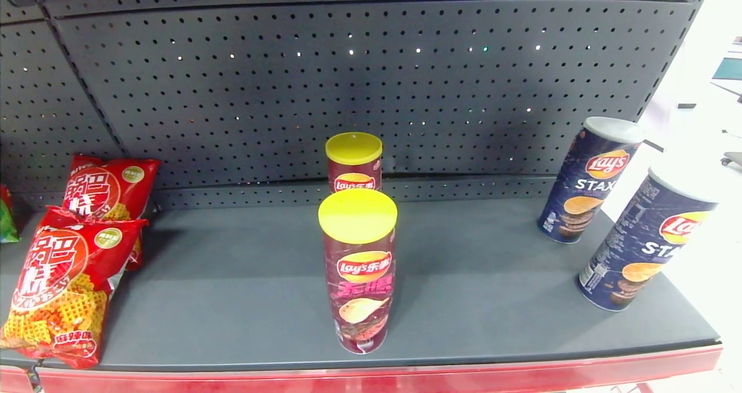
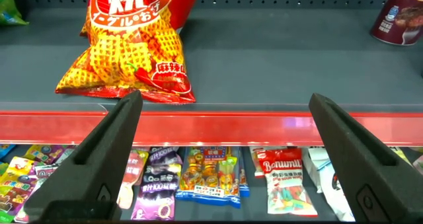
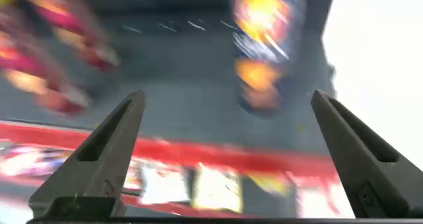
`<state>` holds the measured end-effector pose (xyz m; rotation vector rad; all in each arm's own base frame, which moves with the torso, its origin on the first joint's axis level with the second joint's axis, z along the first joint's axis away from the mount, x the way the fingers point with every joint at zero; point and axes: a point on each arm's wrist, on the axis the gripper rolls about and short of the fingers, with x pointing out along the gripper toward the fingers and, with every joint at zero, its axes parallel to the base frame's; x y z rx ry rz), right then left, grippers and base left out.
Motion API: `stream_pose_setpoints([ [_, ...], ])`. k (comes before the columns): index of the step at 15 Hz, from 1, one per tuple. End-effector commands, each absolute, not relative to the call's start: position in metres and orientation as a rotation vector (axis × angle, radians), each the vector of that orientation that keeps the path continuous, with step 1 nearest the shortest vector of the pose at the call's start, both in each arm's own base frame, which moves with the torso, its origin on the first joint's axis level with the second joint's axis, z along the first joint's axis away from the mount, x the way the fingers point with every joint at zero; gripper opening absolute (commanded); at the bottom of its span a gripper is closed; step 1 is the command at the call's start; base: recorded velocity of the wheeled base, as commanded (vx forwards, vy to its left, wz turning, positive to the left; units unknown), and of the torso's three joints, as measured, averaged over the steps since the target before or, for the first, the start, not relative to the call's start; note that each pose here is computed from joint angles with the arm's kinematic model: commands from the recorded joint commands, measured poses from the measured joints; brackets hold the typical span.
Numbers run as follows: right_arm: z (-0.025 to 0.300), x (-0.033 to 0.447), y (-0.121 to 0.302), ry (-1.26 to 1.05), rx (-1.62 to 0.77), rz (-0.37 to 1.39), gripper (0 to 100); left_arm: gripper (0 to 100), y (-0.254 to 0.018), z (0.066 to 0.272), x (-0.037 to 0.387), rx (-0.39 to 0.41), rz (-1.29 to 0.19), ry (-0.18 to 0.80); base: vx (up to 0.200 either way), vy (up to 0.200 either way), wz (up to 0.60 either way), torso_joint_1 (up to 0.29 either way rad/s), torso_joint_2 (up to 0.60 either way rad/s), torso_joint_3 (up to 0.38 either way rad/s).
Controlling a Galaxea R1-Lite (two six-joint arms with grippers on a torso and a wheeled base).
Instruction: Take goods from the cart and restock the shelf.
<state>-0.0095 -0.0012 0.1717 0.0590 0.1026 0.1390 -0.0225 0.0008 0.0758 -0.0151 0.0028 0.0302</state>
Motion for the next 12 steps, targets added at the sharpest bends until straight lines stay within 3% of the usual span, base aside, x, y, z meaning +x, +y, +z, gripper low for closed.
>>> stream_pose_setpoints([
  [1,0.129,-0.025,-0.002,0.078,0.075,0.064,100,100,0.001,0.076,-0.022,-0.015,0.031,0.003,0.0,0.0,0.0,0.0,0.0,0.0],
  [3,0.101,-0.025,-0.002,0.104,0.088,0.06,100,100,0.001,0.076,-0.022,-0.015,0.031,0.004,0.0,0.0,0.0,0.0,0.0,0.0],
  [6,0.085,-0.017,-0.002,0.119,0.098,0.017,100,100,0.001,0.076,-0.022,-0.015,0.031,0.004,0.0,0.0,0.0,0.0,0.0,0.0],
  [10,0.077,-0.016,0.001,0.087,0.026,-0.053,100,100,0.001,0.076,-0.022,-0.015,0.031,0.003,0.0,0.0,0.0,0.0,0.0,0.0],
  [12,0.076,-0.02,0.0,0.04,0.005,-0.003,100,100,0.001,0.076,-0.022,-0.015,0.031,0.004,0.0,0.0,0.0,0.0,0.0,0.0],
])
